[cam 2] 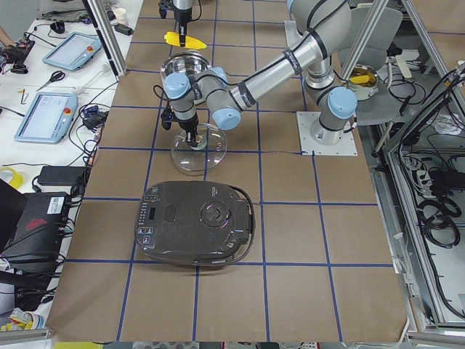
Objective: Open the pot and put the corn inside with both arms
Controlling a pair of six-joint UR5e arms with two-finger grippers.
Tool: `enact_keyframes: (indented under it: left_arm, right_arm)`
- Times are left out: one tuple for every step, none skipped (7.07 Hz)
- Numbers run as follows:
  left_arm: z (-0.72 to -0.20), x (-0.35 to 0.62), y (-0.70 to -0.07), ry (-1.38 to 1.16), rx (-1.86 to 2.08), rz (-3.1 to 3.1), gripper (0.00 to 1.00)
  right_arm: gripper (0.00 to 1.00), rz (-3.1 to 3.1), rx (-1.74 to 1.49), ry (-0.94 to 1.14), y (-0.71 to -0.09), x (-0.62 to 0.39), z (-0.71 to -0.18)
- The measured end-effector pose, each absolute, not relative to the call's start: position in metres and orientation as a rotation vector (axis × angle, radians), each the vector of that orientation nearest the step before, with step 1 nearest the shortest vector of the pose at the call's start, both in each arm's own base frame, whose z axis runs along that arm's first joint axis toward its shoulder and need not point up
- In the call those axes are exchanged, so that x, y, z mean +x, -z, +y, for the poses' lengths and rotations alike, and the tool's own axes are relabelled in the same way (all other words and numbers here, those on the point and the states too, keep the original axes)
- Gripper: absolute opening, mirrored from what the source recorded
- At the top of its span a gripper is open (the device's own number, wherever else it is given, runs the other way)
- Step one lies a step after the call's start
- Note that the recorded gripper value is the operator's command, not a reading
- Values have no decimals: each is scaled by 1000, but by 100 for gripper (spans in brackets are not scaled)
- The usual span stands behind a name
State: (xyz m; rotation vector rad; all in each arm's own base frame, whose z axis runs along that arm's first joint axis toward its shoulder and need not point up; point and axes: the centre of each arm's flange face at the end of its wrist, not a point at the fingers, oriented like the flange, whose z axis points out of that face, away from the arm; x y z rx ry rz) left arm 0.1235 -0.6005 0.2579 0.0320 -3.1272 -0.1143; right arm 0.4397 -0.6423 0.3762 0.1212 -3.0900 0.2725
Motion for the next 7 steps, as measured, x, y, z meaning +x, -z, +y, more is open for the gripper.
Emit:
enact_keyframes:
  left_arm:
    - [-595,121,-253,94,44,-3134,0]
    - [-592,116,-249,66,54,-3139,0]
    - [-588,112,-243,33,60,-3144,0]
    - [-584,110,-236,5,60,-3150,0]
    - [-581,109,-231,-11,57,-3153,0]
    - [-579,108,-229,-16,58,-3153,0]
    - [-579,107,-228,-18,63,-3152,0]
  right_arm:
    - [39,-3090,167,-316,-364,456,-643]
    - [99,-3090,205,-339,-354,465,-644]
    - [100,-3088,231,-341,-347,469,-644]
    - [100,-3088,239,-342,-345,471,-643]
    - [100,-3089,245,-349,-348,472,-641]
    - [100,-3084,266,-362,-354,471,-640]
    - [100,-3072,311,-373,-363,469,-637]
